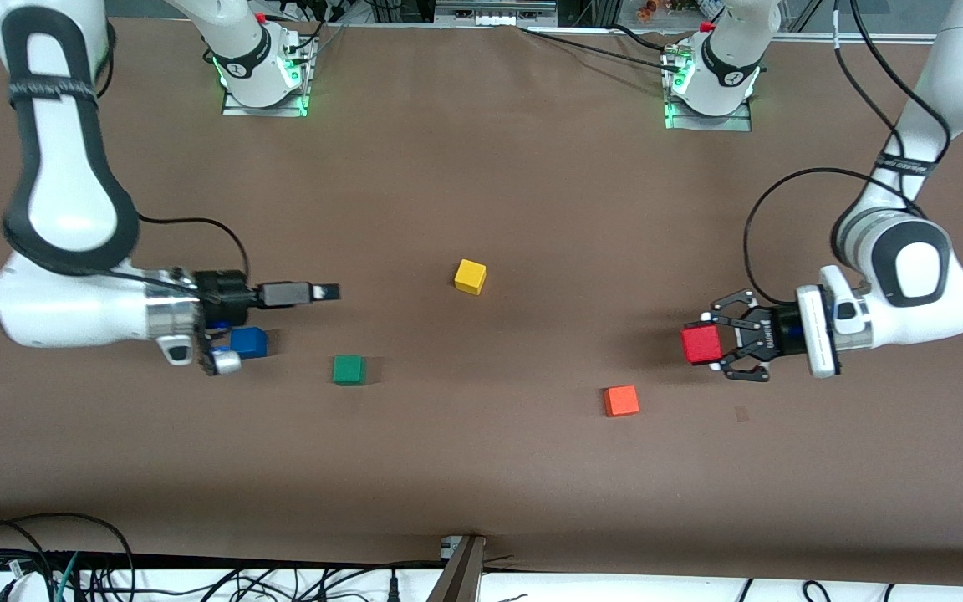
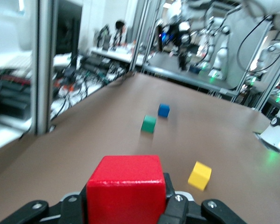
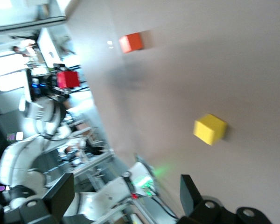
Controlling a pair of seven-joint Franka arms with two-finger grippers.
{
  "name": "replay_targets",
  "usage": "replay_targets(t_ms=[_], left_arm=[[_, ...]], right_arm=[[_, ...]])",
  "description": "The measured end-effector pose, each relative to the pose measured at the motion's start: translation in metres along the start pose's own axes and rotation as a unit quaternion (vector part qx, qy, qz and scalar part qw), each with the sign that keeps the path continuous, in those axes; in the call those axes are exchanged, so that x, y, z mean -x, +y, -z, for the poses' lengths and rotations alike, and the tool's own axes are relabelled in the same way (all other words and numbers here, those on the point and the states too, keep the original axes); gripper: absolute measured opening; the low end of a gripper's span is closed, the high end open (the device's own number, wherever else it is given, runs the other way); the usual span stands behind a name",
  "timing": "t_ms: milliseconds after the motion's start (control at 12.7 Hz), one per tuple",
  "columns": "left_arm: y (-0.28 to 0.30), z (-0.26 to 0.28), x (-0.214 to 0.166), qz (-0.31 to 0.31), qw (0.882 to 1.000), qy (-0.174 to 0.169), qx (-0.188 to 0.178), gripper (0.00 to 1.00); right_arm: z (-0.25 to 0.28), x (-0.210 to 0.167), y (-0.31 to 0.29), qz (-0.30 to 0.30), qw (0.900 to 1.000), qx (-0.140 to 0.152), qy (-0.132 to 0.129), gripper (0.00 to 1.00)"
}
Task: Pass red block to right arm, stack on blue
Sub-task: 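Lift the red cube with the left gripper while the right gripper approaches, then bring the red cube toward the right gripper, both grippers meeting midtable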
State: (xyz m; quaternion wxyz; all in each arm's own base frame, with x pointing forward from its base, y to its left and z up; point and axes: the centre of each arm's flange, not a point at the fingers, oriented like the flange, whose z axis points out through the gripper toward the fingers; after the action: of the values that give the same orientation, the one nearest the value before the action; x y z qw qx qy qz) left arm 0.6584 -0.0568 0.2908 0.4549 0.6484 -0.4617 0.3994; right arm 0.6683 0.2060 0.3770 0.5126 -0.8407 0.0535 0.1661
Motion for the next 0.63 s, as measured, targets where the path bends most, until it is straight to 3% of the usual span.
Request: replay_targets(t_ms=[157,236,629], left_arm=[[0.006,-0.048,-0.001,-0.032,0.998,0.059,0.016,0.56],[0.011,-0.075,0.000,-0.051,0.995,0.088,0.022,0.56],[0.041,-0.193,0.005,-0.100,0.978,0.179,0.029,0.56]], right_arm=[[-0.055,-0.010,-0.004,-0.019,0.997,-0.071,-0.002,1.00],[-0.081,-0.013,-0.006,-0.028,0.996,-0.090,0.003,1.00],[-0.178,-0.008,-0.014,-0.048,0.991,-0.121,0.041,1.00]])
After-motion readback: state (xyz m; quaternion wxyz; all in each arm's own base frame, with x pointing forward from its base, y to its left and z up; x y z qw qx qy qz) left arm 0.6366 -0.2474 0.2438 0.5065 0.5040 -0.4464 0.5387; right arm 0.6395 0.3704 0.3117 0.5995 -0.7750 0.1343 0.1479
